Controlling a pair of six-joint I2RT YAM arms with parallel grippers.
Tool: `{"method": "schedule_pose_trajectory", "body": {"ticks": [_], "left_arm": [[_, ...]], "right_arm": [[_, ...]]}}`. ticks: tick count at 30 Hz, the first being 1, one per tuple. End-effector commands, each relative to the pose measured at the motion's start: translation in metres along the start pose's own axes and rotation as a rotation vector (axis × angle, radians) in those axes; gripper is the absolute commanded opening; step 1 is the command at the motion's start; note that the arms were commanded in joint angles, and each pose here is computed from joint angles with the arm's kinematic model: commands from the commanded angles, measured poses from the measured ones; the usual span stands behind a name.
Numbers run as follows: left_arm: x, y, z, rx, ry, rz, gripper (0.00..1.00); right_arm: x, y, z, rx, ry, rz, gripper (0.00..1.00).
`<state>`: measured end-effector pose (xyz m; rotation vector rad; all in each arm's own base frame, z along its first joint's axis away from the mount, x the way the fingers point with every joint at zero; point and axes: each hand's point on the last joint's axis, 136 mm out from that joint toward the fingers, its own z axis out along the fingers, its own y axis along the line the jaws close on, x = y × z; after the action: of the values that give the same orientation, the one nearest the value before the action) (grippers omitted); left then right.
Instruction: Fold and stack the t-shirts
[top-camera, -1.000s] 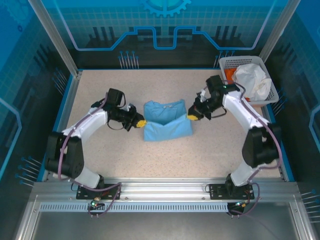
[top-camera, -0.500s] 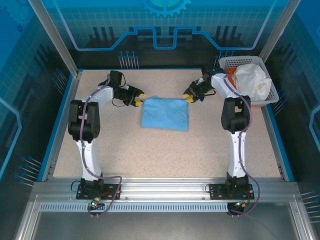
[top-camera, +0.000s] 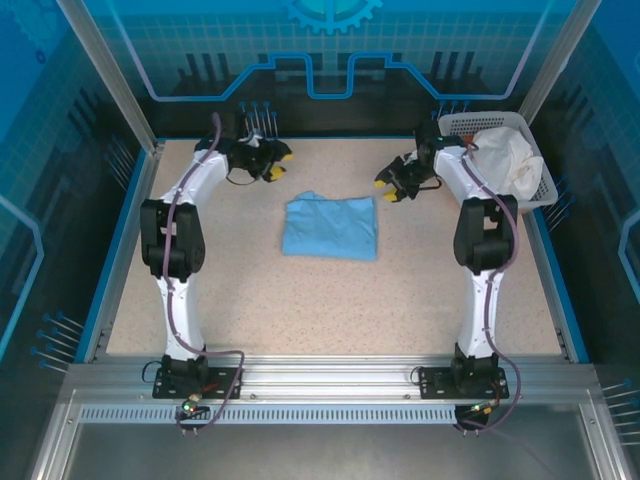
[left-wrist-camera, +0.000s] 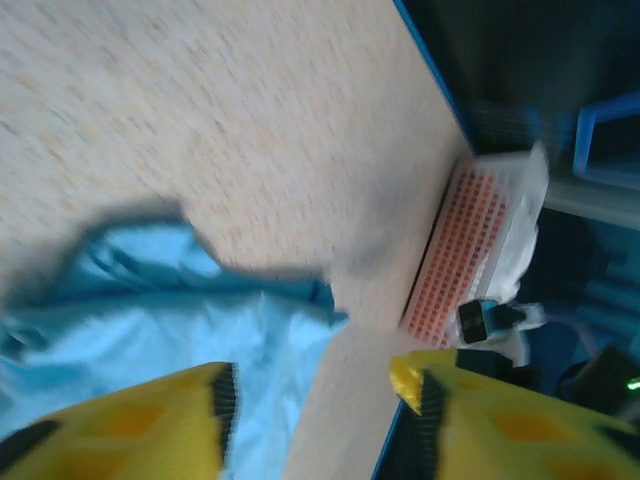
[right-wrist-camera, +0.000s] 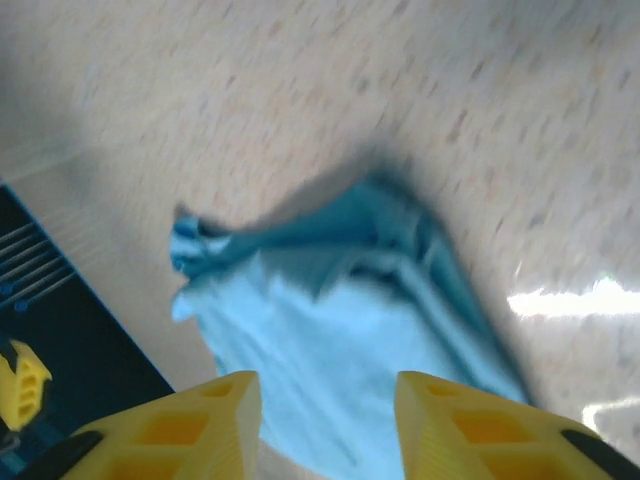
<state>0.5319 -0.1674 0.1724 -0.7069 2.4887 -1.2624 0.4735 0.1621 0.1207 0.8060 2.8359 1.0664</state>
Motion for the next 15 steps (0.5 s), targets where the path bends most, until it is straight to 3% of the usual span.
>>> {"method": "schedule_pose_trajectory", "body": {"ticks": [1,3,7,15], "left_arm": [[0.086,0.002,0.021,-0.063,0.183,0.125,0.38],[0.118,0.007,0.032,-0.082,0.244,0.173,0.32],[0.165,0.038,0.053,-0.168,0.332,0.234,0.30],[0.198,0.142,0.058,-0.429,0.367,0.303,0.29]], "right_arm": [[0.050,0.014,0.017,-0.042,0.053,-0.123,0.29],[0.070,0.009,0.036,-0.056,0.097,-0.128,0.24],[0.098,-0.014,0.069,0.001,0.169,-0.126,0.21],[0.131,-0.092,0.102,0.189,0.265,-0.122,0.20]]}}
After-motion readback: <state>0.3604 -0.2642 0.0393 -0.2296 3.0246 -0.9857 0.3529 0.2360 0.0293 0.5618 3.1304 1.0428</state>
